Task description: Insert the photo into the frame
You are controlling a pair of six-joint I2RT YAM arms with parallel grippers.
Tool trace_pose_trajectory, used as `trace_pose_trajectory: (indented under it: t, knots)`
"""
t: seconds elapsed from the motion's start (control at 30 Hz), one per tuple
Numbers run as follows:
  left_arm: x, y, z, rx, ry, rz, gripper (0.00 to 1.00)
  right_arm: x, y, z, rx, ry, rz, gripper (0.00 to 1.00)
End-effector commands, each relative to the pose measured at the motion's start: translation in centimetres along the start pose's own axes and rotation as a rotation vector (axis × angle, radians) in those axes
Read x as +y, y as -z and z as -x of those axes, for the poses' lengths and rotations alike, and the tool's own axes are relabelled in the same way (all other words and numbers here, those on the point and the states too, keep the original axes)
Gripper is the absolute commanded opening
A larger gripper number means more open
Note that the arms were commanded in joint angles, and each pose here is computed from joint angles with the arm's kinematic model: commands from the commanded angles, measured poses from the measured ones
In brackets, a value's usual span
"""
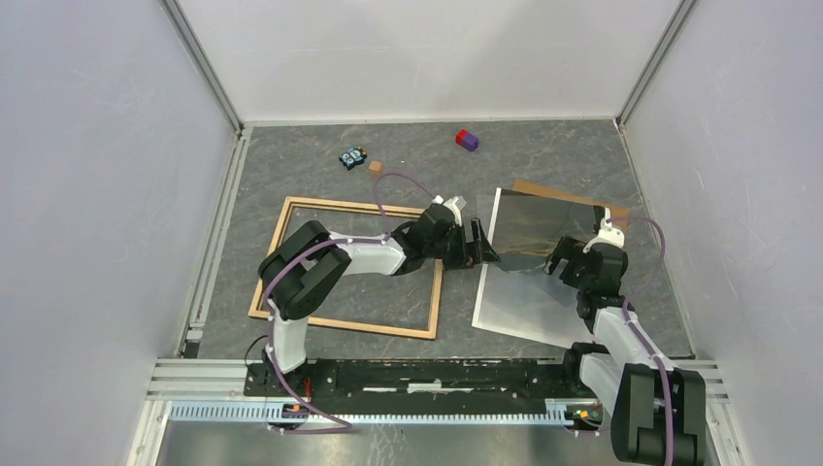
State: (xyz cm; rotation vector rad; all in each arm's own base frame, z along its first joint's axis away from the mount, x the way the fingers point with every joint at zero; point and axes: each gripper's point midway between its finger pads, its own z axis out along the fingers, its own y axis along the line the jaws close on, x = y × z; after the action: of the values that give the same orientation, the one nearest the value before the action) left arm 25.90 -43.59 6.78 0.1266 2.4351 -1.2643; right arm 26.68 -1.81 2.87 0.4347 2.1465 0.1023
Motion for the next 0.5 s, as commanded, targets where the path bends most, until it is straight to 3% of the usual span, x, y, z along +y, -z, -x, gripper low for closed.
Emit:
trace_pose_trajectory:
  t: [0.0,0.13,0.47]
  knots:
    - [0.6,-1.5,2.1,-0.097,0.09,0.025,0.92,0.9,-0.3,-1.0,0.026,-0.037,0.081,0.98]
    - [0.9,-2.5,2.7,-0.151,0.186,-0.005,0.89,1.0,-0.4,-2.2,0.057,-0.05,0.1,0.98]
    - [-0.2,-3.4,5.0,-0.23,0.253,-0.143,0.78,1.7,-0.6,-3.8,0.116,-0.045,0.157,0.97]
